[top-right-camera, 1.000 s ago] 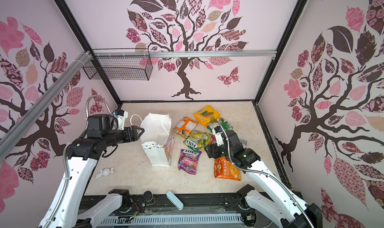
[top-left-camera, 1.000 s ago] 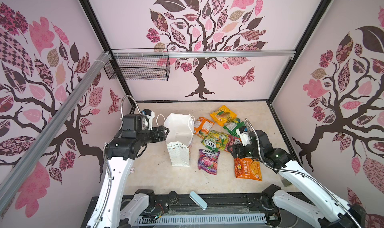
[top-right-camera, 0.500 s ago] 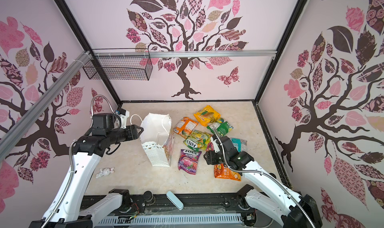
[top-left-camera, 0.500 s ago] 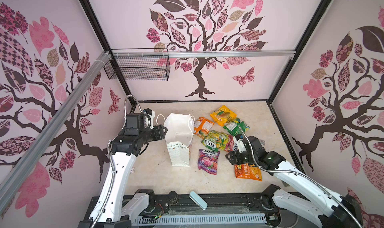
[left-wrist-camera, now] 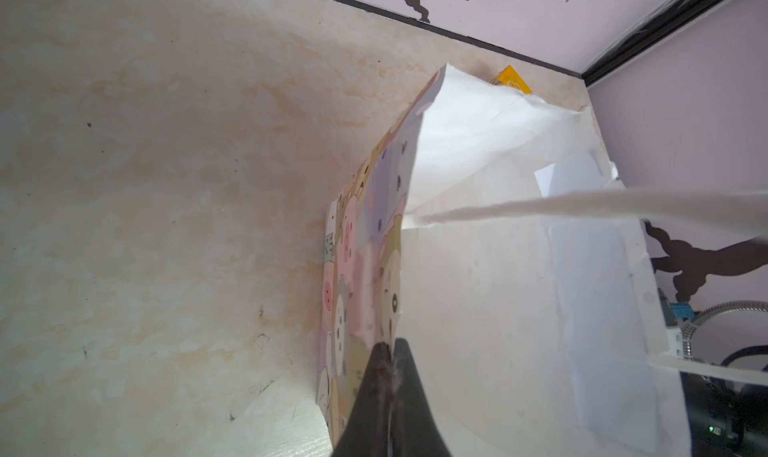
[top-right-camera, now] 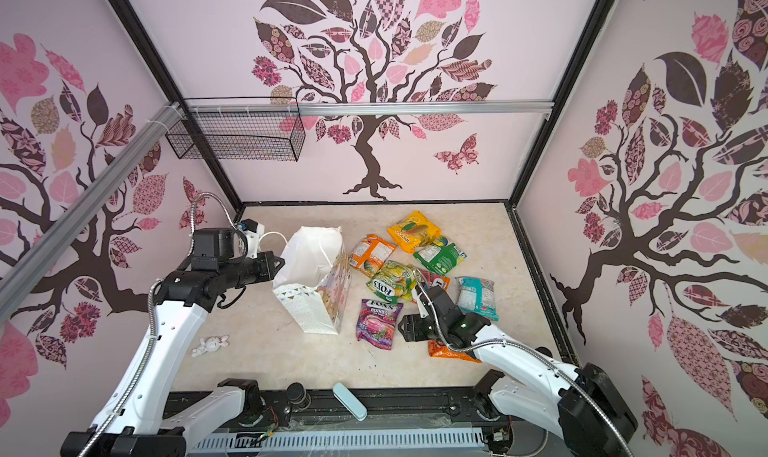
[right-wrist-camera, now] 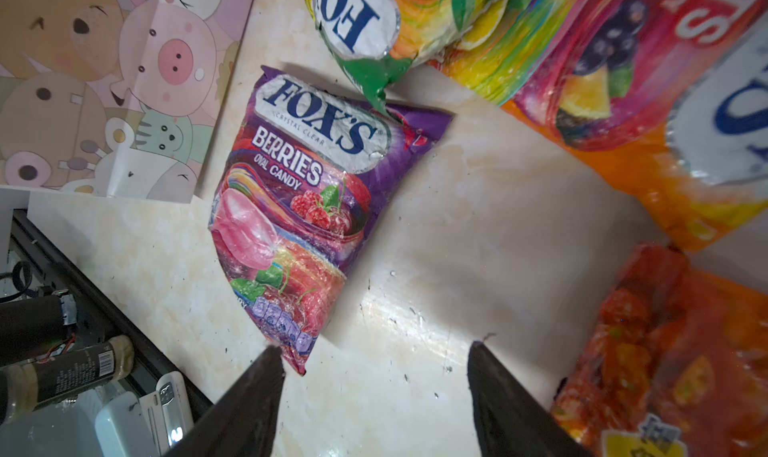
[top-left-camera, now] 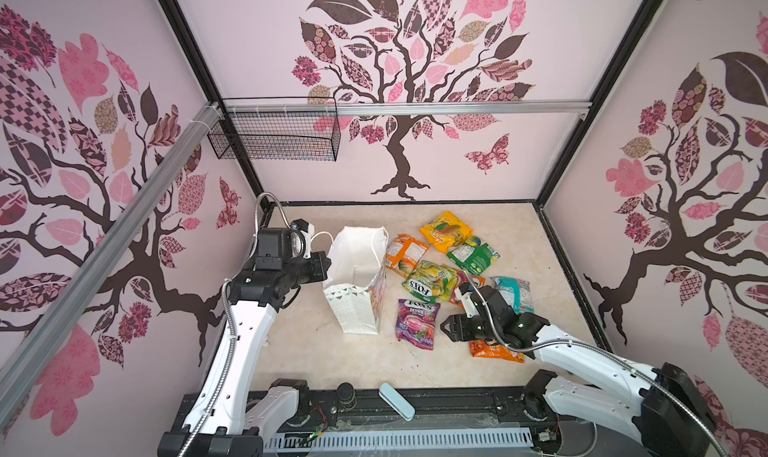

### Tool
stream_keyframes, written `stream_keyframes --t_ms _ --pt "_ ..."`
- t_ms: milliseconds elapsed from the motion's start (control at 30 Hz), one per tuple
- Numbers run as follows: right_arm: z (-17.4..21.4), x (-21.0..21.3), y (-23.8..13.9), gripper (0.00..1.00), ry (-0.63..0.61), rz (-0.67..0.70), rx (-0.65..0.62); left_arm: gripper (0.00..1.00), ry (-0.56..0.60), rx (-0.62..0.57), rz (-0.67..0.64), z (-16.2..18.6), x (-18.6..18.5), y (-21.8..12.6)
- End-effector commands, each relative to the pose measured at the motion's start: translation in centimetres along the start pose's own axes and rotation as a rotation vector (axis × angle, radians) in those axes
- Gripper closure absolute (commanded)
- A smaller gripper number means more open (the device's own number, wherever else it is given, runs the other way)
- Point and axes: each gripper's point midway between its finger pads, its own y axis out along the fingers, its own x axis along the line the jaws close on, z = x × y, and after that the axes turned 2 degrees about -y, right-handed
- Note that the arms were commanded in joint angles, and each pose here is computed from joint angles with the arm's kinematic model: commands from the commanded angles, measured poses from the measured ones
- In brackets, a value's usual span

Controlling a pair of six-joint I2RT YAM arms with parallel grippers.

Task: Place the snacks into the paper bag
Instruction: 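Move left gripper to bag rim while right gripper reaches toward purple bag, then grasp the purple Fox's Berries bag with the right gripper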

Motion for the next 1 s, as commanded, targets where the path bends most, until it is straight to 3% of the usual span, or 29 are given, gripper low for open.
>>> stream_keyframes --t_ms 0,300,833,967 --pt "-0.7 1.4 0.7 0.28 0.013 -0.060 -0.026 0.98 0.015 0.002 -0.005 0.6 0.3 0.2" --pt "0.7 2.0 3.2 0.29 0.014 -0.098 0.036 1.00 0.013 0.006 0.009 0.9 0.1 0.2" --pt "-0.2 2.5 5.3 0.31 0.042 -0.142 -0.003 1.00 0.015 0.009 0.001 1.3 0.3 0.0" --pt "-0.1 2.6 6.3 0.37 0.049 -0.153 0.019 1.00 0.019 0.014 0.002 1.4 0.2 -0.1"
